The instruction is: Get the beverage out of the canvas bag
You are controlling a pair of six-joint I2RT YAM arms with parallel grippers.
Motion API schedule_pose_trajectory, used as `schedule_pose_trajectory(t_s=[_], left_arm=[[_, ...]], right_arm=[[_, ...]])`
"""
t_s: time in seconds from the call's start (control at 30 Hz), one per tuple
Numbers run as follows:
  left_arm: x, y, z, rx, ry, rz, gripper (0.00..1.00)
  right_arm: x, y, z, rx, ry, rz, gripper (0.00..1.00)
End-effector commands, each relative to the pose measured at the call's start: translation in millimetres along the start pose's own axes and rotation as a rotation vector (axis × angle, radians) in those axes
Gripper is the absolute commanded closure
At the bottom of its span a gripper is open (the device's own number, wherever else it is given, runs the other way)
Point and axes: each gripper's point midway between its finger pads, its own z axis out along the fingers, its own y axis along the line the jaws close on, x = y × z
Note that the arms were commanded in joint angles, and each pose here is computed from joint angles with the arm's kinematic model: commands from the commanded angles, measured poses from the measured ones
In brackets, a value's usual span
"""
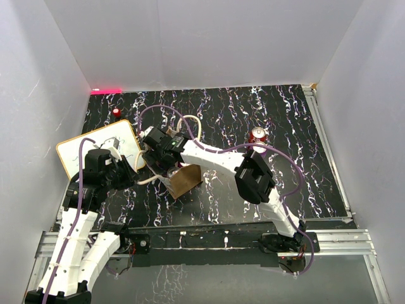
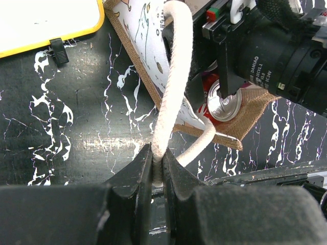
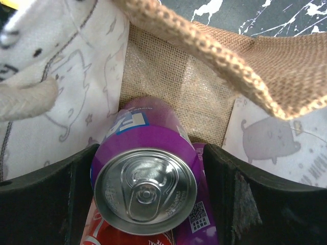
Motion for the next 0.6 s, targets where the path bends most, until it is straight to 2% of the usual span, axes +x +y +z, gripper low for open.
schedule_pose_trajectory(t_s=[0.0,0.1,0.27,0.4,0.57], left_arm=[[1,3,-2,-0.008,-0.001,0.002,1.00],[1,3,-2,-0.009,-0.003,0.002,1.00],[2,3,-1,-0.009,0.001,0.001,1.00],[1,3,-1,-0.010,-0.001,0.000,1.00],[2,3,-1,-0.010,0.001,0.001,1.00]], right_arm=[[-3,0,0,0.022,0.009,-0.022,0.21],[-16,4,-10,0.009,-0.029,-0.021,0.28],[-56,2,-45,0.012,-0.156,-0.002,0.48],[-87,-7,-80,0.030,-0.298,0.041,0.64],[-111,-20,-121,0.057,-0.473,0.127,0.79]])
